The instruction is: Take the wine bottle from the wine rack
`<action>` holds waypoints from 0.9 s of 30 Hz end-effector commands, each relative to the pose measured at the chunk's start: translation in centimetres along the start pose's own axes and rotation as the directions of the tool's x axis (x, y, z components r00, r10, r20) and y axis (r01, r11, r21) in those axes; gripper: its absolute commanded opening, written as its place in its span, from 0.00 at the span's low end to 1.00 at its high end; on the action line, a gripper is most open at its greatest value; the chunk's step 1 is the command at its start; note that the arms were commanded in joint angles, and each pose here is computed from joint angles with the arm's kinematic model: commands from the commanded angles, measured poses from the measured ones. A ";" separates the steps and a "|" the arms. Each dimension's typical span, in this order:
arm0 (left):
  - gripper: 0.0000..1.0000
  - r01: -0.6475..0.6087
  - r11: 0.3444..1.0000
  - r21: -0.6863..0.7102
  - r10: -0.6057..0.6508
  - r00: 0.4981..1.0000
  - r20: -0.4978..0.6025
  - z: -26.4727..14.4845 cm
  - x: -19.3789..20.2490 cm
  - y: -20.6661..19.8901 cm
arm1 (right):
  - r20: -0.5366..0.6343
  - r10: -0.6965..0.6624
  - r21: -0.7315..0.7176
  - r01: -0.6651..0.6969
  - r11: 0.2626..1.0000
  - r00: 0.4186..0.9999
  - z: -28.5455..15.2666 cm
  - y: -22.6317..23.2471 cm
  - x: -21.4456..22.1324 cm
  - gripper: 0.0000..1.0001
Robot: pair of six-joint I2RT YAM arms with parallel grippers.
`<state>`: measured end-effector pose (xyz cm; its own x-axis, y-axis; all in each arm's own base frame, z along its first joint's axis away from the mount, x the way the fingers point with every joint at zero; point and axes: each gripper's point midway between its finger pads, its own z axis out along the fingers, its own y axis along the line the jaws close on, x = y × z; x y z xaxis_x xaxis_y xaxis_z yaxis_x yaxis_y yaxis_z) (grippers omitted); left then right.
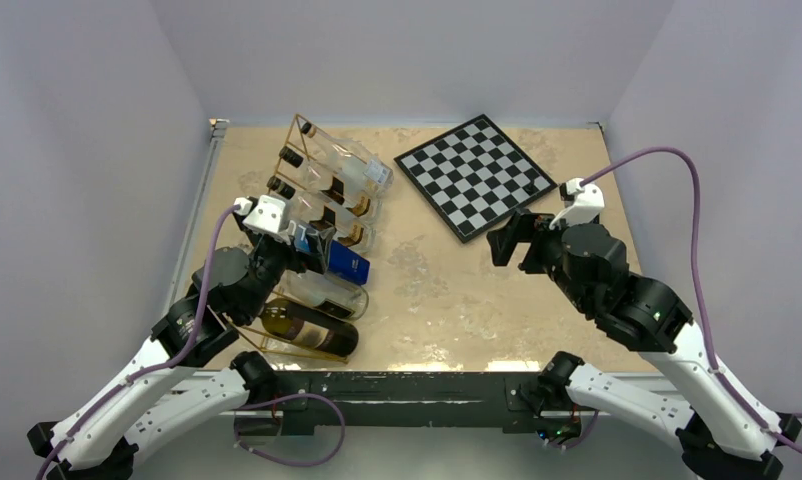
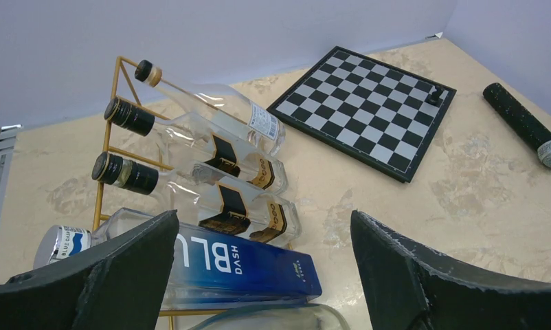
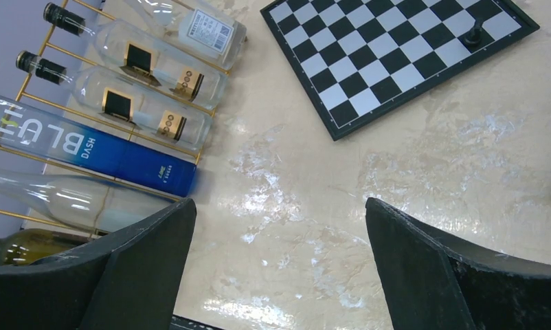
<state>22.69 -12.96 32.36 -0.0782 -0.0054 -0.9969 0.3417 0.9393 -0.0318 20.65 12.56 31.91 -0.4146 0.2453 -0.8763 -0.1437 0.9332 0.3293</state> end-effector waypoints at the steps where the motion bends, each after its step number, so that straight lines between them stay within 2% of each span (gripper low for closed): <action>1: 0.98 0.030 1.000 -0.006 -0.029 0.999 0.045 -0.3 -2.0 0.2 | 0.057 0.047 0.007 -0.047 0.999 0.997 -0.8 -0.2 -1.5 0.99; 9: 0.99 0.051 0.997 -0.054 -0.050 0.998 0.028 -0.5 -2.1 1.0 | 0.076 0.048 -0.024 -0.046 0.999 0.996 -1.3 0.1 -2.1 0.99; 14: 0.99 0.074 0.984 -0.162 -0.074 0.997 0.008 -1.0 -1.7 2.9 | 0.087 0.051 -0.041 -0.048 0.998 0.995 -1.2 0.1 -1.8 0.99; 16: 0.99 0.076 0.966 -0.248 -0.078 0.997 0.000 -1.6 -1.4 4.5 | 0.092 0.059 -0.063 -0.053 0.997 0.994 -1.0 0.4 -1.6 0.99; 20: 0.99 0.117 0.908 -0.403 -0.114 0.993 0.033 -3.6 -1.9 7.6 | 0.092 0.012 -0.237 0.011 0.971 0.996 -0.6 3.4 -0.7 0.96; 24: 0.99 0.186 0.833 -0.522 -0.169 0.982 0.080 -6.2 -1.4 10.4 | 0.131 -0.068 -0.498 0.125 0.858 0.989 -1.4 8.1 0.2 0.92; 27: 0.99 0.194 0.813 -0.549 -0.173 0.981 0.089 -7.5 -0.6 11.4 | 0.159 -0.070 -0.594 0.152 0.790 0.985 -1.3 10.4 0.3 0.90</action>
<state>21.17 -3.40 32.72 -0.1042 -0.1298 -0.9860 -0.1056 0.9873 -0.1188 19.12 17.84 31.30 -0.3771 0.1952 -0.9054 -0.4735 0.7995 0.3696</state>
